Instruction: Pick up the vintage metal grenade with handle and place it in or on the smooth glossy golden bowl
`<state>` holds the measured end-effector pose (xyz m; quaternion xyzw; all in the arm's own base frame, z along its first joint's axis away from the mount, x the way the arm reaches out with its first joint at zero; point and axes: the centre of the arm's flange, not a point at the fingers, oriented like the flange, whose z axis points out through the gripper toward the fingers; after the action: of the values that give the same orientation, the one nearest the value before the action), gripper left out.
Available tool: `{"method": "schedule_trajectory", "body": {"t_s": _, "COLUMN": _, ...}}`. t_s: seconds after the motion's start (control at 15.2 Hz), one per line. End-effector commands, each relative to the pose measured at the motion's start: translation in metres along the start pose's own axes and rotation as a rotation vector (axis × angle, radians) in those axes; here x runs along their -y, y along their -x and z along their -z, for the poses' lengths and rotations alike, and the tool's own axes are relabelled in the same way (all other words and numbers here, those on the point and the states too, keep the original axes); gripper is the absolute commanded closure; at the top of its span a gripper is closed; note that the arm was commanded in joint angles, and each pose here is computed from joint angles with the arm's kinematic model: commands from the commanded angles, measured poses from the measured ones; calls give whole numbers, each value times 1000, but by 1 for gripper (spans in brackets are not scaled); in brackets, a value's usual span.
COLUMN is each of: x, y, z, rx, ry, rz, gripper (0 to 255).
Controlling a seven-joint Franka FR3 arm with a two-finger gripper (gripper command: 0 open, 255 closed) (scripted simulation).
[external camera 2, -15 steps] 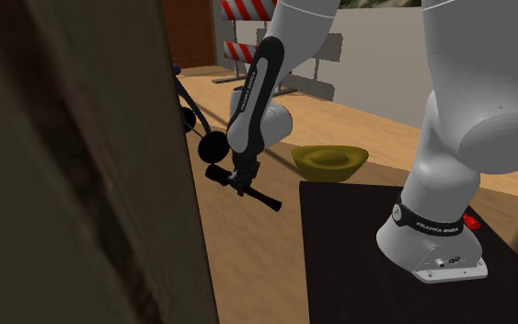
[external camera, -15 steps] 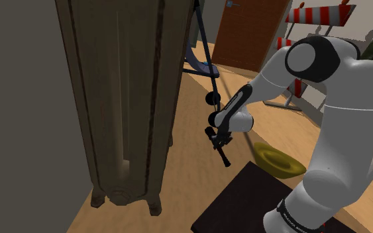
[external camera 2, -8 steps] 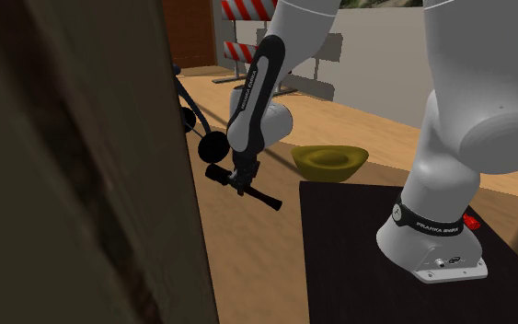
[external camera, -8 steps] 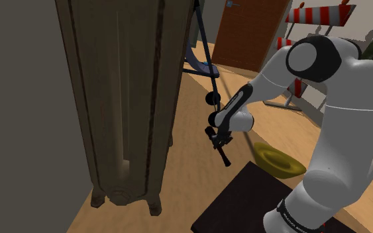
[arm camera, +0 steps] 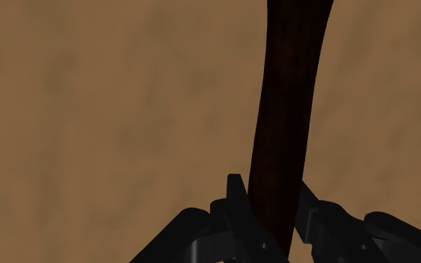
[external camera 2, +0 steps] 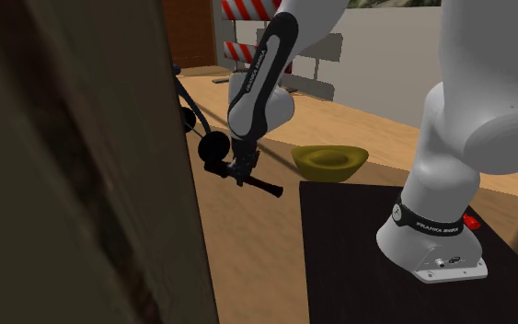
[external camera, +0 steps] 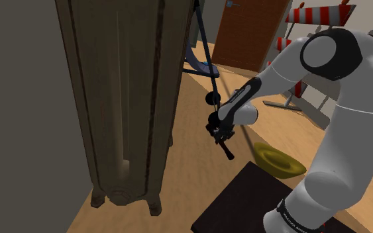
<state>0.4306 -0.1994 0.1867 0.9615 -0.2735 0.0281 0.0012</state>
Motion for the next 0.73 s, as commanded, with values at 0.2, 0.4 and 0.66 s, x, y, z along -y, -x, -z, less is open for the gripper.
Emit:
{"method": "schedule_trajectory", "body": {"t_s": 0.2, "x": 0, "y": -1, "z": 26, "rx": 0, "ry": 0, "rz": 0, "gripper": 255}}
{"method": "schedule_trajectory", "body": {"t_s": 0.4, "x": 1, "y": -2, "z": 42, "rx": 0, "ry": 0, "rz": 0, "gripper": 255}}
{"method": "schedule_trajectory", "body": {"t_s": 0.66, "x": 1, "y": -3, "z": 63, "rx": 0, "ry": 0, "rz": 0, "gripper": 255}}
